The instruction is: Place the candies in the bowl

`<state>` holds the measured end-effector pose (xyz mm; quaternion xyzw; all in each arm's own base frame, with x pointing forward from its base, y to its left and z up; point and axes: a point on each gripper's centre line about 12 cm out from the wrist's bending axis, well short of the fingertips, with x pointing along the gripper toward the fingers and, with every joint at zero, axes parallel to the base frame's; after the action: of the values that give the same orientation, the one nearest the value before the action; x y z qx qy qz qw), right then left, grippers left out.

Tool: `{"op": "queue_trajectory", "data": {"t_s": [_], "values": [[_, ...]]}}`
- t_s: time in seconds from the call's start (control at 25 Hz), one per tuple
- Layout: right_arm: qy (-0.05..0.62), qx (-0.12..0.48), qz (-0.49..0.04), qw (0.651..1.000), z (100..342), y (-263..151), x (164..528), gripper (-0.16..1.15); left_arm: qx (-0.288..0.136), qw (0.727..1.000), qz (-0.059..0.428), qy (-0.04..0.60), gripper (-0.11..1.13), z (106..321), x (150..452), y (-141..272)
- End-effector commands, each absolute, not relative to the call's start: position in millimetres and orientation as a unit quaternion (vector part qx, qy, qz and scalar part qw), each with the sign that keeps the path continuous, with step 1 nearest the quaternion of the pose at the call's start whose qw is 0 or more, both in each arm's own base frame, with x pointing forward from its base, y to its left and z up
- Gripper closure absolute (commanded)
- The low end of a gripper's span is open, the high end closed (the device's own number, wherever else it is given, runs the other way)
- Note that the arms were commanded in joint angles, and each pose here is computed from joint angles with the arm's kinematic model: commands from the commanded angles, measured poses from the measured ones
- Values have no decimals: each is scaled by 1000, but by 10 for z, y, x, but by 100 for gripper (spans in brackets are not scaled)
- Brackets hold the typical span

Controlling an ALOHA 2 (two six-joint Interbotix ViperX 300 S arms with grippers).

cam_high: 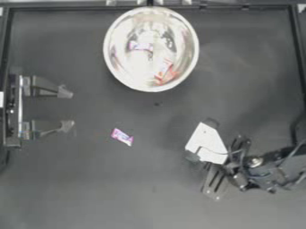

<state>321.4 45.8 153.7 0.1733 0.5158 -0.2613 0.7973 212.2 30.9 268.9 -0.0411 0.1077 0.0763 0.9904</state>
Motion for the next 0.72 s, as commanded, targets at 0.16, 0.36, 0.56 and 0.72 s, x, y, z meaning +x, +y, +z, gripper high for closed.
{"op": "queue_trajectory", "data": {"t_s": [0.16, 0.36, 0.56, 0.72], "values": [[414, 157, -265, 856, 2182, 3, 3210, 56, -46, 991, 78, 99, 6, 2739, 2133, 313], [344, 149, -263, 889, 2481, -393, 3238, 57, -46, 991, 78, 99, 6, 2739, 2133, 313], [300, 134, -262, 907, 2596, -834, 3334, 57, -46, 991, 78, 97, 6, 2747, 2138, 315], [286, 115, -273, 911, 2637, -1166, 3409, 57, -48, 991, 78, 94, 6, 2763, 2138, 315]]}}
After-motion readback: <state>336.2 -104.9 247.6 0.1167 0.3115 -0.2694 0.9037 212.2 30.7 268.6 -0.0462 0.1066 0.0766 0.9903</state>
